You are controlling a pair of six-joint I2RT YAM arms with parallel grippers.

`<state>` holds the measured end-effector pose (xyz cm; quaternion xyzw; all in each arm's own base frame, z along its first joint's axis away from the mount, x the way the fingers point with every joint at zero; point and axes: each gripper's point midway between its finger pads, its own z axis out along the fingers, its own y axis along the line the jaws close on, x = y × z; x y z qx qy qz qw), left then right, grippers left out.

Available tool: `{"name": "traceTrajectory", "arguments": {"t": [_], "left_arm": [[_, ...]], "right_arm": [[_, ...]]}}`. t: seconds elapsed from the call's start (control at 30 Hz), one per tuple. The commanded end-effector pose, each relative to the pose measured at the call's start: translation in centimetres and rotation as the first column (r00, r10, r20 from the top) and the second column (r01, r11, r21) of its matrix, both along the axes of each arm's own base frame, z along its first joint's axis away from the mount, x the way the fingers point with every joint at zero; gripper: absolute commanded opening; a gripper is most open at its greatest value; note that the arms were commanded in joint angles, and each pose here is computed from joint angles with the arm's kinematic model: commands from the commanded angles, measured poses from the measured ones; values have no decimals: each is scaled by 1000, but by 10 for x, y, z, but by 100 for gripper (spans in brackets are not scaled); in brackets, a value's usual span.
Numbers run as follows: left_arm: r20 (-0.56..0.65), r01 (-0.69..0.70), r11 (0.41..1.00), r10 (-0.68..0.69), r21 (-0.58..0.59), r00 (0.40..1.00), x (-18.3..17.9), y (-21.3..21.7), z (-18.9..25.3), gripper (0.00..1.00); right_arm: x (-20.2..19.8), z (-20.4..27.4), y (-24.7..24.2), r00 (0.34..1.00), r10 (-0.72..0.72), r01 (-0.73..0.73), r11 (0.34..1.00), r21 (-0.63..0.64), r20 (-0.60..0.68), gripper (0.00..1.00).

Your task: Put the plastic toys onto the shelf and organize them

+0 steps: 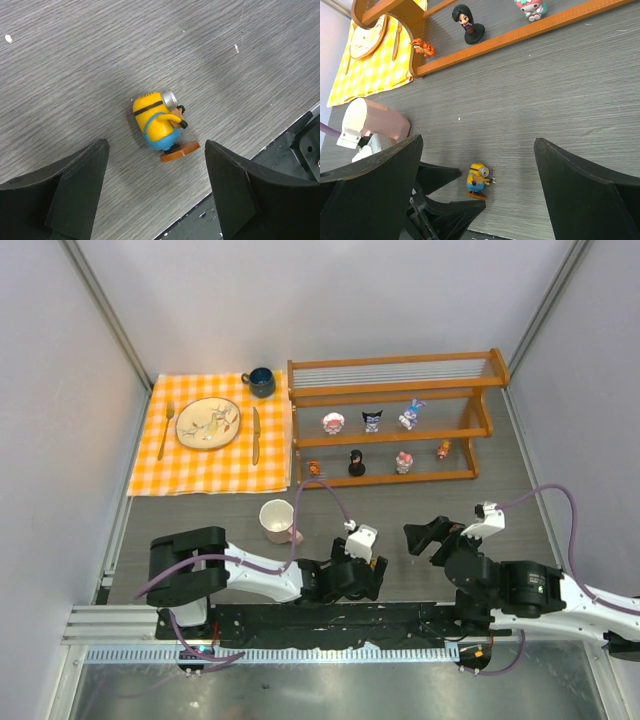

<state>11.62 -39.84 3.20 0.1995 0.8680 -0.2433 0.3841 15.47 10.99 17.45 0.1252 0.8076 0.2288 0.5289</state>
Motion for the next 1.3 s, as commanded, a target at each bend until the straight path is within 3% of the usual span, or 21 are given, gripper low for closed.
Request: {"name": "traceTrajectory", "arguments": {"t": [0.0, 0.43, 0.73, 1.13, 1.27], "left_arm": [[-1, -52, 993, 52, 107, 999, 2, 23, -19, 82], [14, -142, 972, 142, 186, 990, 6, 62, -30, 79], [0, -158, 974, 160, 163, 987, 2, 79, -24, 78], [38, -104, 991, 101, 79, 994, -7, 66, 3, 78], [42, -108, 991, 105, 73, 994, -7, 68, 5, 78]], "right_arm": [[2, 14, -1, 999, -29, 26, 996, 89, 24, 100], [2, 9, -1, 999, -29, 27, 997, 77, 21, 100], [3, 3, 4, 999, -33, 33, 997, 71, 2, 100], [-7, -28, 66, 990, 68, -47, 986, 163, -122, 100], [-7, -47, 76, 984, 39, -3, 979, 204, -173, 92]]}}
